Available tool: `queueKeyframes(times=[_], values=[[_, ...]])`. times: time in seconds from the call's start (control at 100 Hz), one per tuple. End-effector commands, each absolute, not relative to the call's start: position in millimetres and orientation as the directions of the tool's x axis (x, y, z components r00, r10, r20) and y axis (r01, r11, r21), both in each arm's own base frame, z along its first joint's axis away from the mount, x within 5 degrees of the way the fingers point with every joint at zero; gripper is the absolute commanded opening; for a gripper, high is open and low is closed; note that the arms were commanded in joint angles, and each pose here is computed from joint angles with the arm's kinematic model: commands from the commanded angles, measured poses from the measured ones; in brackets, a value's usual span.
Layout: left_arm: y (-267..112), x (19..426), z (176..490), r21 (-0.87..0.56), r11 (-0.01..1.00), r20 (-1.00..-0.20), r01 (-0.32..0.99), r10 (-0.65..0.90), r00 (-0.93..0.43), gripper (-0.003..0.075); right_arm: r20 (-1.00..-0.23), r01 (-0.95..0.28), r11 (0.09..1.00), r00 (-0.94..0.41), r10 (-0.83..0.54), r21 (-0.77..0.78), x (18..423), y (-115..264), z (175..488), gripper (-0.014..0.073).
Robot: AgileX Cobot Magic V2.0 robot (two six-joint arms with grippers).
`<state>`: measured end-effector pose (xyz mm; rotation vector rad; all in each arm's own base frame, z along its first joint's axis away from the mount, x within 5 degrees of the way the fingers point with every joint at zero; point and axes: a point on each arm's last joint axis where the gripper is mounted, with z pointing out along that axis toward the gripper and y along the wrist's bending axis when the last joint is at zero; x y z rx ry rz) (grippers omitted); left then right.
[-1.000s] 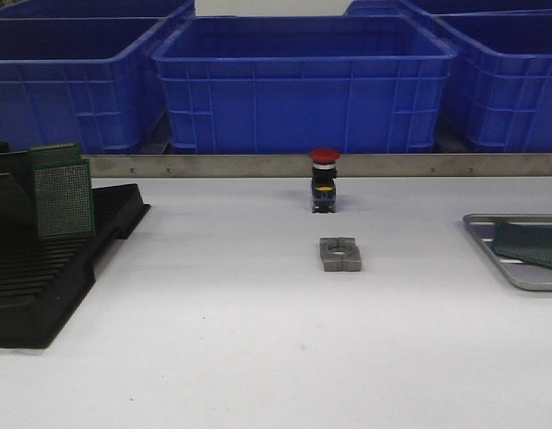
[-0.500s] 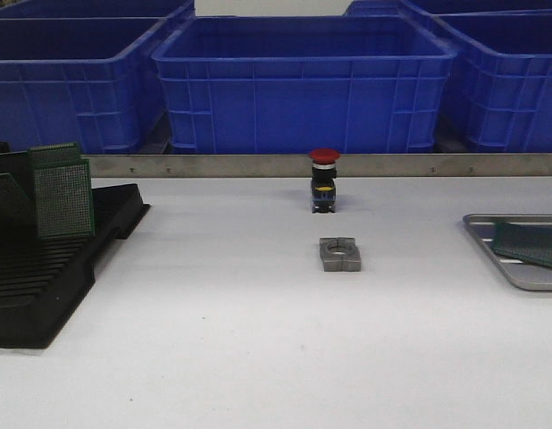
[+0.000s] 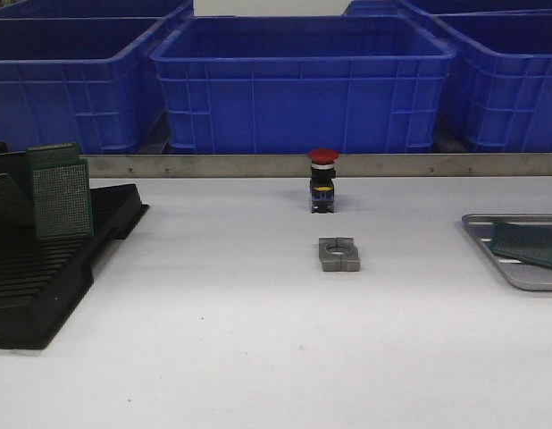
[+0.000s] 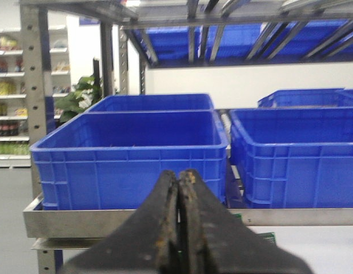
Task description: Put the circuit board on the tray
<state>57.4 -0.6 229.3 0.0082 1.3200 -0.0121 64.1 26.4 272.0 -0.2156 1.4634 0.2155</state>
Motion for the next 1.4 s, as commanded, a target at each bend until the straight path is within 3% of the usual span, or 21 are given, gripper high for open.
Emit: queueKeyframes(times=[0.0,0.1,0.36,1.39], values=[[-1.4,56.8,206.9,-0.006,1.000,-0.988,0.023,-0.009,0.152,-0.0020,-0.992,-0.278,0.960,0.120,0.042,0.007,63.2,26.7,281.5,-0.0113],[-1.4,56.1,194.9,-0.068,0.997,-0.997,0.028,-0.069,0.028,-0.0020,-0.992,-0.282,0.959,0.118,0.042,0.007,63.3,27.0,281.4,-0.0113],[-0.9,55.4,183.9,-0.078,0.997,-0.993,0.016,-0.077,-0.092,-0.0020,-0.992,-0.288,0.958,0.118,0.042,0.006,63.1,27.5,281.4,-0.0113],[-1.1,55.4,184.0,-0.096,0.995,-0.991,0.018,-0.094,-0.091,-0.0020,-0.992,-0.290,0.957,0.118,0.042,0.006,63.1,27.7,281.2,-0.0113]])
